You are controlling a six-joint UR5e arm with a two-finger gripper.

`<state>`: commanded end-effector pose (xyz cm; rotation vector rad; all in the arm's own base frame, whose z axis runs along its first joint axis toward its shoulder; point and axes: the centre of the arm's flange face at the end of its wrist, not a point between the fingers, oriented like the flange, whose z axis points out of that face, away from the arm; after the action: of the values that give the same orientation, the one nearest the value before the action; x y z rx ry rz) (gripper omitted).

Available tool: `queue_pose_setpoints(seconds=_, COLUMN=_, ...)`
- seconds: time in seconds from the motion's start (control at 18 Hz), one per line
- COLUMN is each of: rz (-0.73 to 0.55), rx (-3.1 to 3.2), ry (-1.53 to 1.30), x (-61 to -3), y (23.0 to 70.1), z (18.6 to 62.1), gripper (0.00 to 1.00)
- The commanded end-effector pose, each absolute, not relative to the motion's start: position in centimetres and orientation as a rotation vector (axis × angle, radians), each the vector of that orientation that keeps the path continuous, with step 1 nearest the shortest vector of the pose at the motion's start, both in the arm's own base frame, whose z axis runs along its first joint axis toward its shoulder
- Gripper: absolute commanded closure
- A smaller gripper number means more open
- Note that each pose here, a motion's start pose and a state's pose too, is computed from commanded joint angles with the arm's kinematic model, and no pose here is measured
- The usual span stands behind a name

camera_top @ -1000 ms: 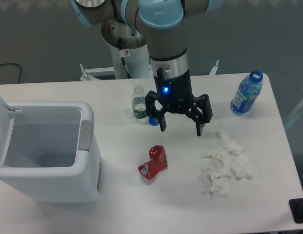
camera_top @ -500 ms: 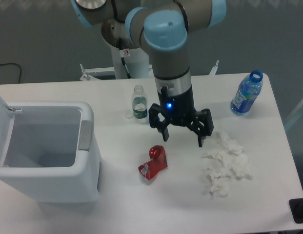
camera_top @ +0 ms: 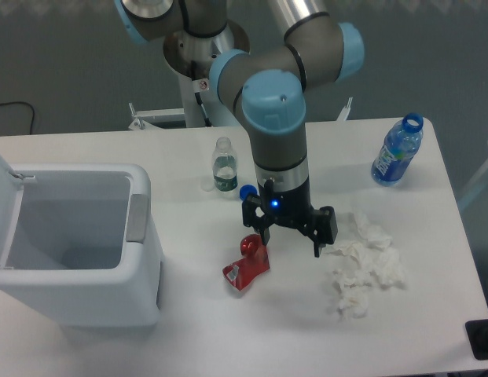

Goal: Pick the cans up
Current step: 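Move the open gripper toward the crushed red can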

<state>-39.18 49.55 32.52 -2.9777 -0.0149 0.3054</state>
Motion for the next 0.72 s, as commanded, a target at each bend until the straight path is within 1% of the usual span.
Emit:
queue_pose_setpoints(seconds=0.28, rz=0.255, rx=-3.026, ry=0.031, x=-38.1, y=48.6, z=30.2, gripper=0.0)
queue_pose_setpoints(seconds=0.56, rz=0.238, rx=-3.079, ry=0.015, x=-37.7, y=47.9, z=28.1, gripper=0.0)
queue_pose_setpoints(seconds=0.72, rz=0.193, rx=-3.1, ry=-0.024, x=-37.2, y=47.2, z=26.4, gripper=0.0)
